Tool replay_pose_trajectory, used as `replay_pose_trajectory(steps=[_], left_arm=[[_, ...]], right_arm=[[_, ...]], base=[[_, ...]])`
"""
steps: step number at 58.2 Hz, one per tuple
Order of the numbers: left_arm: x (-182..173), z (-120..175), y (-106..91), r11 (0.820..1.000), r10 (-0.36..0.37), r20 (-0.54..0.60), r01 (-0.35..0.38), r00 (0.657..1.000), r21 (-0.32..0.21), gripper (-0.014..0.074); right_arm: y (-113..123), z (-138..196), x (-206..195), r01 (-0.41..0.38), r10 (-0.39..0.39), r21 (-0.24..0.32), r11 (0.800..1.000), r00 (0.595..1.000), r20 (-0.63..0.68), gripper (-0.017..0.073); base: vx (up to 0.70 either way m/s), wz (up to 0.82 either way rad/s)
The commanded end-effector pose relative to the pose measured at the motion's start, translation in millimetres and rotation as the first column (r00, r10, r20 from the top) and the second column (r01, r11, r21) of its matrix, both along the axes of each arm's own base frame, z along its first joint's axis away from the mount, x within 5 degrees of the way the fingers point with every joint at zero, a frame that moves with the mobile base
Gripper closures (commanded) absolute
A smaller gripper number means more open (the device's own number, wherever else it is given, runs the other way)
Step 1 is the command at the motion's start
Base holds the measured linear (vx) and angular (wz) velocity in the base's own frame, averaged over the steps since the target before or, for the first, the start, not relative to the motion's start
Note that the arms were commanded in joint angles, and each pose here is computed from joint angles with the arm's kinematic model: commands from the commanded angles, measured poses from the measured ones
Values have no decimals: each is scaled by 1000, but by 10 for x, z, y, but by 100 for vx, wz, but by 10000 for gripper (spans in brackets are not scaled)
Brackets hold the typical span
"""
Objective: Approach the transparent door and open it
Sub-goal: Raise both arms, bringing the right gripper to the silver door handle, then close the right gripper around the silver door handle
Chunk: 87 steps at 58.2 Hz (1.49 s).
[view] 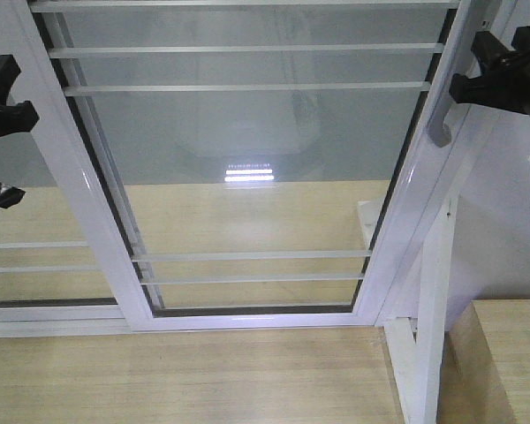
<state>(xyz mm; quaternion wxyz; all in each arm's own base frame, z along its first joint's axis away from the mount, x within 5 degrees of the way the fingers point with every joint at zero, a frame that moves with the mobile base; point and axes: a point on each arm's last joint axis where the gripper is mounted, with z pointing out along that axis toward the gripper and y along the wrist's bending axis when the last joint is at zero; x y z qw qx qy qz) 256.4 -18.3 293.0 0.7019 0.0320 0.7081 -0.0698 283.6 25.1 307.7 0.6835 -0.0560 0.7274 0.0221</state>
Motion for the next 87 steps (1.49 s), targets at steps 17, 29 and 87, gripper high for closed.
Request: replay_pose_trajectory(steps=[17,29,87], left_arm=[[-10,229,-12,1000,-10,126,12,992,-20,137],[-10,229,-12,1000,-10,126,12,992,-20,137],[-5,183,-4,1000,-1,75,2,997,-14,143]], right_arm=[[11,95,142,2,2,-33,999,990,138,30],[-70,-126,341,94,-111,116,989,983,148,30],[-182,-338,1279,94,-96,30,995,991,90,30]], base=[[0,0],[0,0],[0,0]])
